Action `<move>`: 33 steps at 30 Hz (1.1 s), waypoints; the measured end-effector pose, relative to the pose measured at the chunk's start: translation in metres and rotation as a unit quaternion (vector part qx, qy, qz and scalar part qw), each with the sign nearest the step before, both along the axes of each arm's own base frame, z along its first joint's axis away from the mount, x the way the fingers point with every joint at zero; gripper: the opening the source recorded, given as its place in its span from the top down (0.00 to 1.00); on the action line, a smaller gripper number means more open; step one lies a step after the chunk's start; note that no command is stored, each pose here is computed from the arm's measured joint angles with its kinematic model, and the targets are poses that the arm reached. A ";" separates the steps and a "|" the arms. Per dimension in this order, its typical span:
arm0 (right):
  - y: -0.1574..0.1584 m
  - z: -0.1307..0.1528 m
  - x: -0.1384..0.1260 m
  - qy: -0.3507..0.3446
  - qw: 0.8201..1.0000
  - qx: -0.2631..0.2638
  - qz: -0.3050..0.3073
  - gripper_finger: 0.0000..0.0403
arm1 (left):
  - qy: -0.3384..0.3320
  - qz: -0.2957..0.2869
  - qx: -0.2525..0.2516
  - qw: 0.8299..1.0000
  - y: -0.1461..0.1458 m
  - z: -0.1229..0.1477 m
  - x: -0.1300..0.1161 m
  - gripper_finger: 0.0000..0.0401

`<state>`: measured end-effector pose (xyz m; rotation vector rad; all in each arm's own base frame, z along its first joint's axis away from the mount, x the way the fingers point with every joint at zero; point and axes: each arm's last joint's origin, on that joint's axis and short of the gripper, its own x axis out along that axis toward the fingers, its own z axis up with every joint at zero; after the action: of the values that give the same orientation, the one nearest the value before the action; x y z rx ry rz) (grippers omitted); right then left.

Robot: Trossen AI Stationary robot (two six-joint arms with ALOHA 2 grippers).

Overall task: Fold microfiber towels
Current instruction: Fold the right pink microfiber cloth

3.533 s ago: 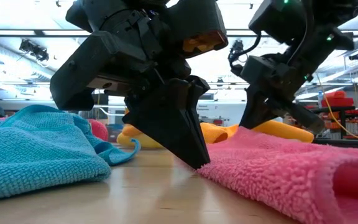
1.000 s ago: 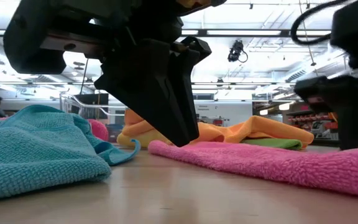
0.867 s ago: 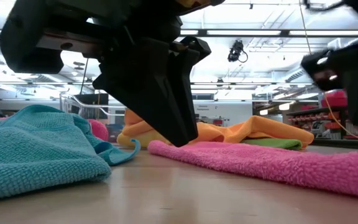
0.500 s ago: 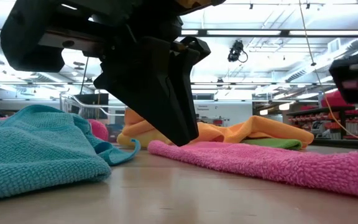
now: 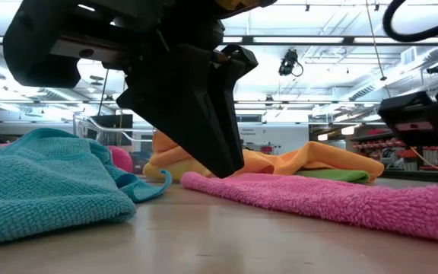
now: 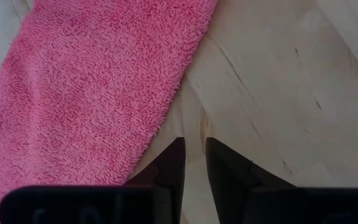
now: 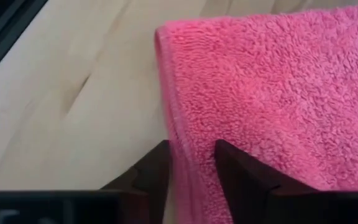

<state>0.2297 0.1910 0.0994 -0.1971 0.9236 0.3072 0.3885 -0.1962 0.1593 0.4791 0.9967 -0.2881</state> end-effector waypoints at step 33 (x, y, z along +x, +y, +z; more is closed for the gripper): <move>0.008 0.067 -0.030 -0.007 0.989 0.118 0.087 0.99 | -0.010 0.021 -0.016 1.000 0.002 0.001 0.003 0.82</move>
<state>0.1996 0.1991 0.1660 -0.0614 0.8495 0.5731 0.3915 -0.1942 0.1605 0.4303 0.9810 -0.2608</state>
